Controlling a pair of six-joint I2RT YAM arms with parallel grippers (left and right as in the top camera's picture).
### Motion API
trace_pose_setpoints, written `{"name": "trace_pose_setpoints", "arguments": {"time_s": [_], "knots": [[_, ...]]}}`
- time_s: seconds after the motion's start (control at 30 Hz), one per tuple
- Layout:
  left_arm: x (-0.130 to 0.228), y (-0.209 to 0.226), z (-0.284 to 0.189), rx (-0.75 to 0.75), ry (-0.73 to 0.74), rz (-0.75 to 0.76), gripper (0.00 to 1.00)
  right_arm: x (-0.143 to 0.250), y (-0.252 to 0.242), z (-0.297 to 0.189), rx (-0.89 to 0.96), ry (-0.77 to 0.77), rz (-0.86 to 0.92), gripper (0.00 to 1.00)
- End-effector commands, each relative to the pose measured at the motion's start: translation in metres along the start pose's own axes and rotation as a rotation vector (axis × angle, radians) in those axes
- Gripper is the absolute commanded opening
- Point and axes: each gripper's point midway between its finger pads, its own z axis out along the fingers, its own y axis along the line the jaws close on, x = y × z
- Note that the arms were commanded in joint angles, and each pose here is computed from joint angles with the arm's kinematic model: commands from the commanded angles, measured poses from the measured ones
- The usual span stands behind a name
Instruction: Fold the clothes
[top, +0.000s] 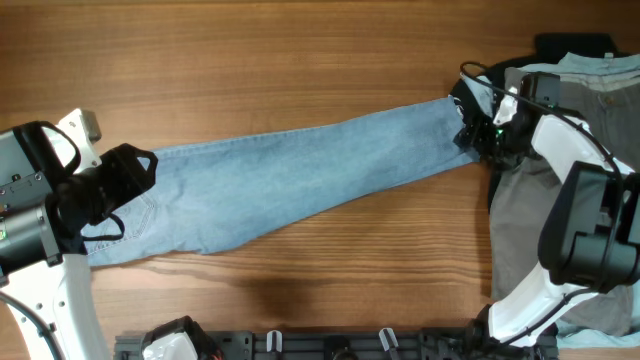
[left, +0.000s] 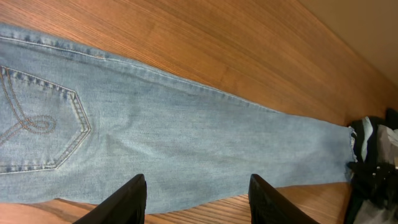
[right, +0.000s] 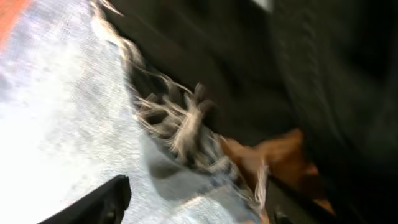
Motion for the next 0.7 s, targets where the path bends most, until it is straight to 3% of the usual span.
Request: {"name": "trace_pose_setpoints", "arguments": {"time_s": [0.0, 0.1, 0.17, 0.27, 0.43, 0.67], "knots": [[-0.003, -0.002, -0.004, -0.005, -0.018, 0.034, 0.52, 0.026, 0.019, 0.028, -0.156, 0.113, -0.064, 0.66], [-0.003, -0.002, -0.004, -0.005, -0.018, 0.034, 0.52, 0.028, 0.03, 0.026, -0.223, 0.113, -0.138, 0.57], [-0.003, -0.002, -0.004, -0.005, -0.018, 0.034, 0.52, 0.028, 0.03, 0.026, -0.222, 0.116, -0.131, 0.31], [-0.003, -0.002, -0.004, -0.005, -0.018, 0.034, 0.52, 0.021, 0.029, 0.02, -0.222, 0.095, -0.126, 0.04], [-0.003, -0.002, -0.004, -0.005, -0.018, 0.034, 0.53, -0.028, 0.034, -0.037, -0.197, -0.043, -0.134, 0.04], [-0.004, -0.001, -0.004, -0.008, -0.02, 0.034, 0.52, -0.108, 0.028, -0.172, 0.013, -0.344, -0.152, 0.04]]}}
